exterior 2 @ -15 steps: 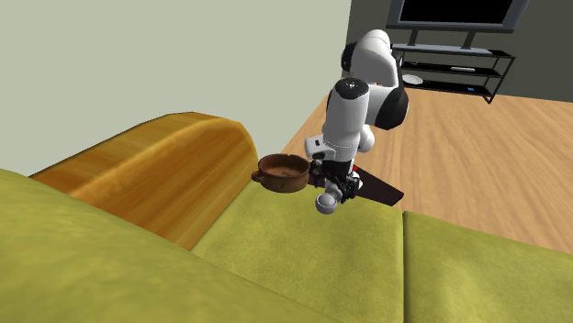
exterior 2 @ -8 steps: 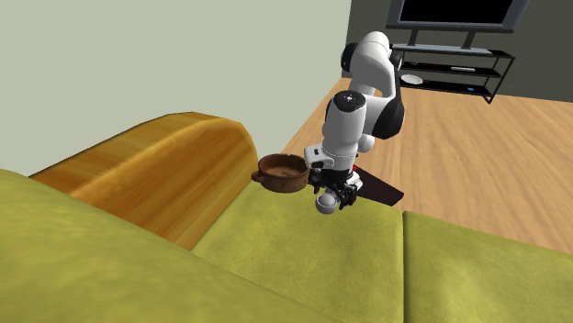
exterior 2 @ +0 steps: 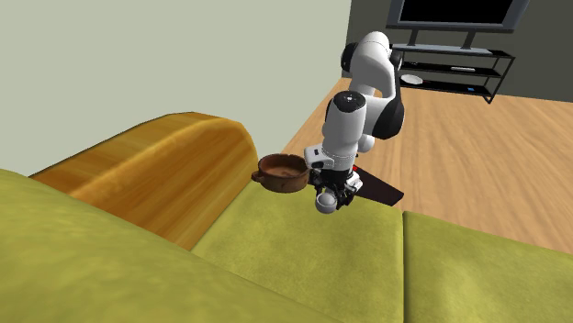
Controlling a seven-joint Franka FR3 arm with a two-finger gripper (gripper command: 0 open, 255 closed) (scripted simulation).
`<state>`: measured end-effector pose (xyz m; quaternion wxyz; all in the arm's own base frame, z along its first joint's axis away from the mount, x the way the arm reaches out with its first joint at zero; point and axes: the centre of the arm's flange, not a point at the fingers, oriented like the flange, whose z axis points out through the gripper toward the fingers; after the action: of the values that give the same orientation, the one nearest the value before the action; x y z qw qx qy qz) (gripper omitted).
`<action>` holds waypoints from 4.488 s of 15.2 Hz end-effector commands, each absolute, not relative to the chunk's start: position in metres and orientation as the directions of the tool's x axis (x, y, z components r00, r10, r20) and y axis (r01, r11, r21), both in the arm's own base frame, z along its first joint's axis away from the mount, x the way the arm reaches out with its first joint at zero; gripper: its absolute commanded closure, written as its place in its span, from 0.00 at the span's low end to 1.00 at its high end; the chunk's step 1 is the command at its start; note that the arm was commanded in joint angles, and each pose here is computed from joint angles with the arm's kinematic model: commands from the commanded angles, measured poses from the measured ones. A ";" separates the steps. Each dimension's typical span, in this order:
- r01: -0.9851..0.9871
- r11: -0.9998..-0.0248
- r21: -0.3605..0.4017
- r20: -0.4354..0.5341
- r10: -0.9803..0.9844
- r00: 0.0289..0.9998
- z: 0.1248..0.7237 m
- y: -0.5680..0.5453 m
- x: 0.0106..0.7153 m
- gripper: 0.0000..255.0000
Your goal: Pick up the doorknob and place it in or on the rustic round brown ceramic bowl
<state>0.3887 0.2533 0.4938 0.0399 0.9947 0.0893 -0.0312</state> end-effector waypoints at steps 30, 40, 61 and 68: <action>0.180 -0.981 0.074 -0.070 0.175 0.982 0.615 0.253 0.389 1.00; 0.180 -0.981 0.074 -0.070 0.175 0.982 0.644 0.203 0.405 1.00; 0.180 -0.981 0.074 -0.070 0.175 0.982 0.602 0.035 0.458 1.00; 0.180 -0.981 0.074 -0.070 0.175 0.982 0.573 0.035 0.458 1.00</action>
<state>0.4585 0.0354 0.5755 0.0399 0.9947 0.0894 -0.0317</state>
